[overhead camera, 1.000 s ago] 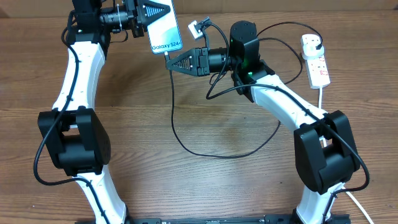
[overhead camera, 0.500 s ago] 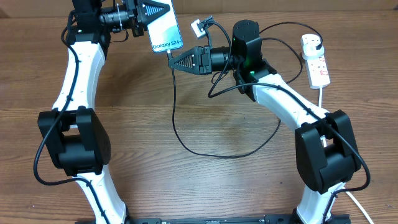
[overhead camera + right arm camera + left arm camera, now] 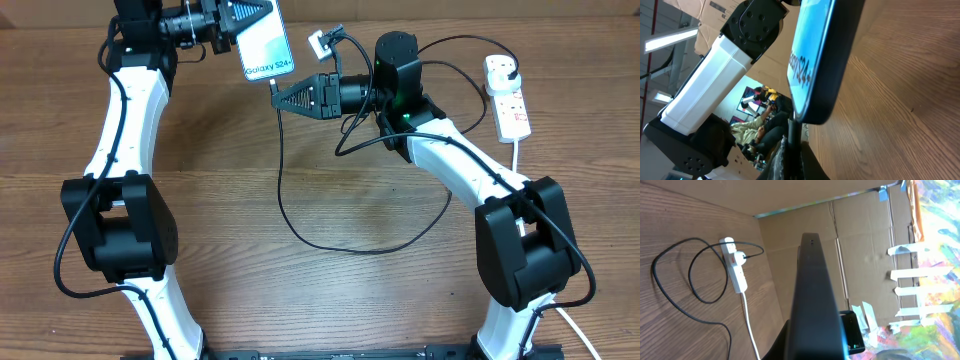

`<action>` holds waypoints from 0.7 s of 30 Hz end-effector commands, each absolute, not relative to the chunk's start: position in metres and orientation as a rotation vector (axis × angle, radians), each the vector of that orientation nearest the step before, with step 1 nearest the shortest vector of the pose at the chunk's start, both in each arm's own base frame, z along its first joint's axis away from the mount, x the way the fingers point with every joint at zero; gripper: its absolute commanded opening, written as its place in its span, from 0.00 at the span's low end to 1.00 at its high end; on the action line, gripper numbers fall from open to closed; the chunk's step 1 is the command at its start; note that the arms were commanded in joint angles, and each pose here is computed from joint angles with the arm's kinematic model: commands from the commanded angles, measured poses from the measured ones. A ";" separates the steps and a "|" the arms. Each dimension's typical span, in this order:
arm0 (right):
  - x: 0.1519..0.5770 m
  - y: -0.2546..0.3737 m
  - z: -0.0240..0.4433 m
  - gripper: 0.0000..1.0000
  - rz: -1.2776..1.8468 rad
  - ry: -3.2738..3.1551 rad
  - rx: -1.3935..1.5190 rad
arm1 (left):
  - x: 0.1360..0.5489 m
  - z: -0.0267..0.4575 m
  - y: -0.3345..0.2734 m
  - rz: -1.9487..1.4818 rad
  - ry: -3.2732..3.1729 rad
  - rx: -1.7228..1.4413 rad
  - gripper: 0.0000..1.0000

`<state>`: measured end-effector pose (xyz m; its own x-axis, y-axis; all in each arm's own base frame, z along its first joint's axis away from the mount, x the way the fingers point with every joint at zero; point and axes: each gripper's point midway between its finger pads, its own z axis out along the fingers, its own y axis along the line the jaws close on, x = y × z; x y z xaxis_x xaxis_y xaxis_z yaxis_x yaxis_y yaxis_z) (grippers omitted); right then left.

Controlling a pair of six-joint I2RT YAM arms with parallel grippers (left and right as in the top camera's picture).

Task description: Plug charger to phone and switch on socket

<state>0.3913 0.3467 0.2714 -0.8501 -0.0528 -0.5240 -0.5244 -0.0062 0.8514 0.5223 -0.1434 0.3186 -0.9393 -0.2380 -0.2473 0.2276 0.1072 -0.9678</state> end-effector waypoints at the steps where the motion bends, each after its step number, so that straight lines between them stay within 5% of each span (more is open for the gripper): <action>1: 0.396 0.345 0.276 0.04 1.902 1.919 -0.595 | 0.518 0.333 -0.145 -1.901 2.038 0.016 0.04; 21: 0.396 0.345 0.276 0.04 1.901 1.914 -0.599 | 0.517 0.333 -0.146 -1.883 2.025 0.055 0.04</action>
